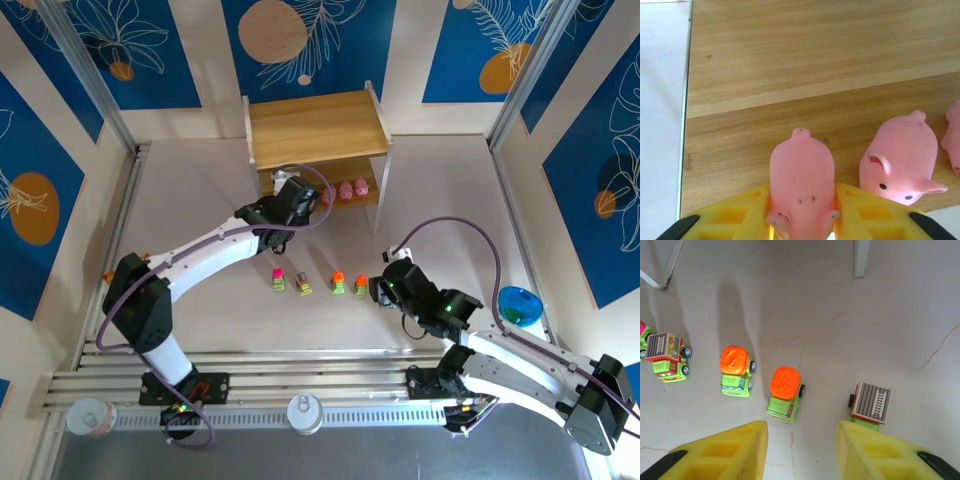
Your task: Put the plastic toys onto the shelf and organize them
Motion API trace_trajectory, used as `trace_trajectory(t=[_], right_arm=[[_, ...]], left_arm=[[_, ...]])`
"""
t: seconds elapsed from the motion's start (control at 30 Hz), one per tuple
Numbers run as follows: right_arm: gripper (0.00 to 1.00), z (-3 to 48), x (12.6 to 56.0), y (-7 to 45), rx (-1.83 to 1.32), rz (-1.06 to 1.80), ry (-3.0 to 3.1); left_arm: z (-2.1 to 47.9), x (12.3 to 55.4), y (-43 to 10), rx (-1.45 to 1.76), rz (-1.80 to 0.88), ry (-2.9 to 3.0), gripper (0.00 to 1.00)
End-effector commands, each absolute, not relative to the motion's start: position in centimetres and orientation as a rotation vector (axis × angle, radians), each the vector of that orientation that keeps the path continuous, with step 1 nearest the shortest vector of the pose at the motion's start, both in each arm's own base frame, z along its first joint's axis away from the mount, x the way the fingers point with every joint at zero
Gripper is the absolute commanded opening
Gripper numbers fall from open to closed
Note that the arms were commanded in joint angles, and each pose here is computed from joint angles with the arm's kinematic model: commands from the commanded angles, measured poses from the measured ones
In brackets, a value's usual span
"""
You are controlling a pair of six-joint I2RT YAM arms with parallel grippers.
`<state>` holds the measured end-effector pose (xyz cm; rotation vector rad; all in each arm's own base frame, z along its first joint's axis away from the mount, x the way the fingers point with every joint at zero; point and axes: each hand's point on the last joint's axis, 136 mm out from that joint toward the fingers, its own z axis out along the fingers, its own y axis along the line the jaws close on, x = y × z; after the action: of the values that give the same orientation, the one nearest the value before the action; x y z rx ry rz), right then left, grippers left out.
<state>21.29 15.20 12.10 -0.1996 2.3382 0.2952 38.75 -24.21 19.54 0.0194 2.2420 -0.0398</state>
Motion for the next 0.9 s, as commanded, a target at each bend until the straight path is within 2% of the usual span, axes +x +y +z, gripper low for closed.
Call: trace_trajectory(t=[0.0, 0.57, 0.87], right_arm=[[0.40, 12.4, 21.4, 15.4, -0.200, 0.313, 2.330], [0.40, 12.5, 21.4, 15.4, -0.199, 0.313, 2.328], [0.40, 12.5, 21.4, 15.4, -0.199, 0.314, 2.328]], left_arm=[[20.5, 40.2, -24.4, 0.014, -0.054, 2.214, 0.33], [20.9, 40.4, -24.7, 0.012, -0.073, 2.211, 0.47], [22.9, 39.5, -24.7, 0.016, -0.094, 2.169, 0.50]])
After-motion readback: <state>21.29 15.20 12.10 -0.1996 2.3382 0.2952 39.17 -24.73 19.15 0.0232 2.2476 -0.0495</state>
